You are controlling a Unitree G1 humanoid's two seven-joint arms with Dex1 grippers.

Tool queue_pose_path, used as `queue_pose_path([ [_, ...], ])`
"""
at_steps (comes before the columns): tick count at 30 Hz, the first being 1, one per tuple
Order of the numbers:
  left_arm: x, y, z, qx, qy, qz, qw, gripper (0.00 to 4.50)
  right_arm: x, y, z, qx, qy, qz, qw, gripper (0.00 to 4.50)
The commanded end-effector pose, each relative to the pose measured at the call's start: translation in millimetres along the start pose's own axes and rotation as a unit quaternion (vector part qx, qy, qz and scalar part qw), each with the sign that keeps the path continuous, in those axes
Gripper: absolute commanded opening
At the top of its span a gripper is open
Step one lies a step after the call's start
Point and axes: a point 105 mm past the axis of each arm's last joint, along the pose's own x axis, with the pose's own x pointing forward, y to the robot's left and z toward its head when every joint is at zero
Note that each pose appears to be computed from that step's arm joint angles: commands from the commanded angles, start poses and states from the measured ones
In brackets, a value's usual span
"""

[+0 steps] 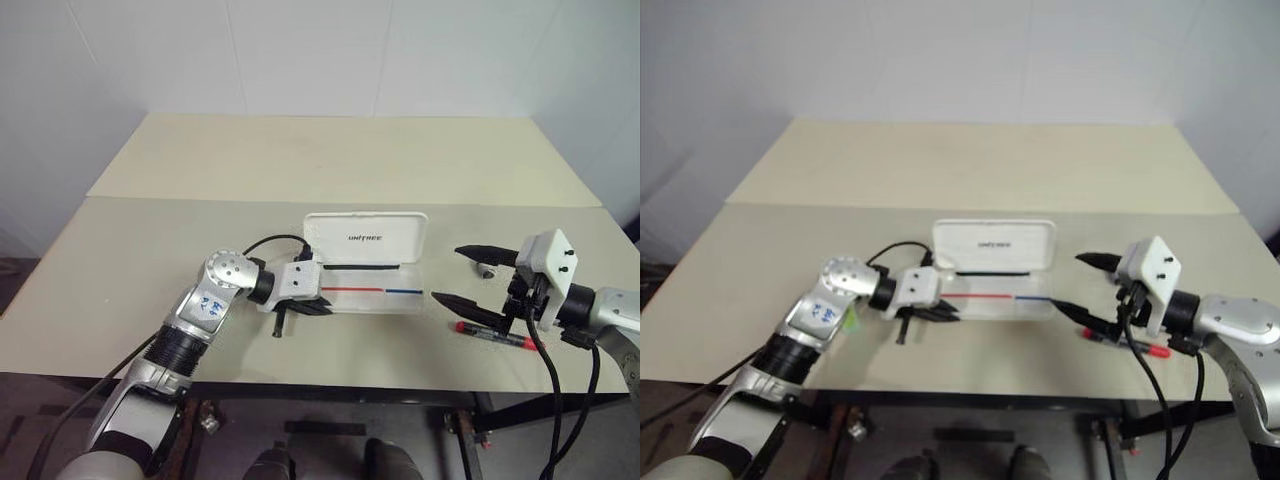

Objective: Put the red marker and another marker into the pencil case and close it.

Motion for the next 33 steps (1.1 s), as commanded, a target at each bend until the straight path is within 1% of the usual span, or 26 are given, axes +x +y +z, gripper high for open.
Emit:
queue_pose_path([
  [1, 4.2, 7.3, 10.5, 0.028, -0.01, 0.002, 1.0, 0.02, -3.4, -0.2, 14.3, -0.019, -0.018, -0.01, 1.0, 4.5],
  [3, 8.2, 7.8, 11.1, 0.03, -0.01, 0.001, 1.0, 0.02, -2.8, -0.1, 14.5, -0.019, -0.019, -0.011, 1.0, 4.5],
  [6, 12.9, 5.5, 14.0, 0.029, -0.018, -0.006, 0.999, 0.78, -1.2, 0.4, 15.4, -0.018, -0.022, -0.011, 1.0, 4.5],
  [10, 14.3, 4.5, 15.2, 0.039, -0.018, -0.009, 0.999, 2.01, 1.5, 0.4, 15.8, -0.017, -0.025, -0.011, 0.999, 4.5],
  [16, 7.9, 4.9, 21.7, 0.051, -0.021, -0.008, 0.998, 2.01, 4.5, -0.1, 14.7, -0.016, -0.028, -0.01, 0.999, 4.5],
  [20, -0.1, -2.9, 24.9, 0.051, -0.03, -0.019, 0.998, 2.01, 6.2, -0.6, 14.1, -0.015, -0.031, -0.008, 0.999, 4.5],
  [22, -3.1, -7.0, 21.3, 0.046, -0.026, -0.024, 0.998, 2.36, 7.0, -1.0, 14.1, -0.016, -0.033, -0.007, 0.999, 4.5],
  [23, -4.5, -8.3, 20.2, 0.046, -0.026, -0.024, 0.998, 2.63, 7.4, -1.2, 14.0, -0.016, -0.033, -0.007, 0.999, 4.5],
  [26, -7.2, -10.0, 20.9, 0.048, -0.034, -0.021, 0.998, 3.57, 8.5, -1.7, 13.9, -0.016, -0.035, -0.005, 0.999, 4.5],
  [28, -11.9, -10.5, 27.7, 0.061, -0.058, -0.016, 0.996, 4.25, 8.9, -2.1, 13.8, -0.017, -0.035, -0.002, 0.999, 4.5],
  [29, -15.7, -9.1, 31.2, 0.059, -0.071, -0.009, 0.996, 4.43, 8.9, -2.6, 13.5, -0.017, -0.035, -0.001, 0.999, 4.5],
  [33, -34.9, -1.6, 38.3, 0.049, -0.103, 0.017, 0.993, 4.43, 7.0, -5.1, 10.7, -0.016, -0.029, 0.002, 0.999, 4.5],
])
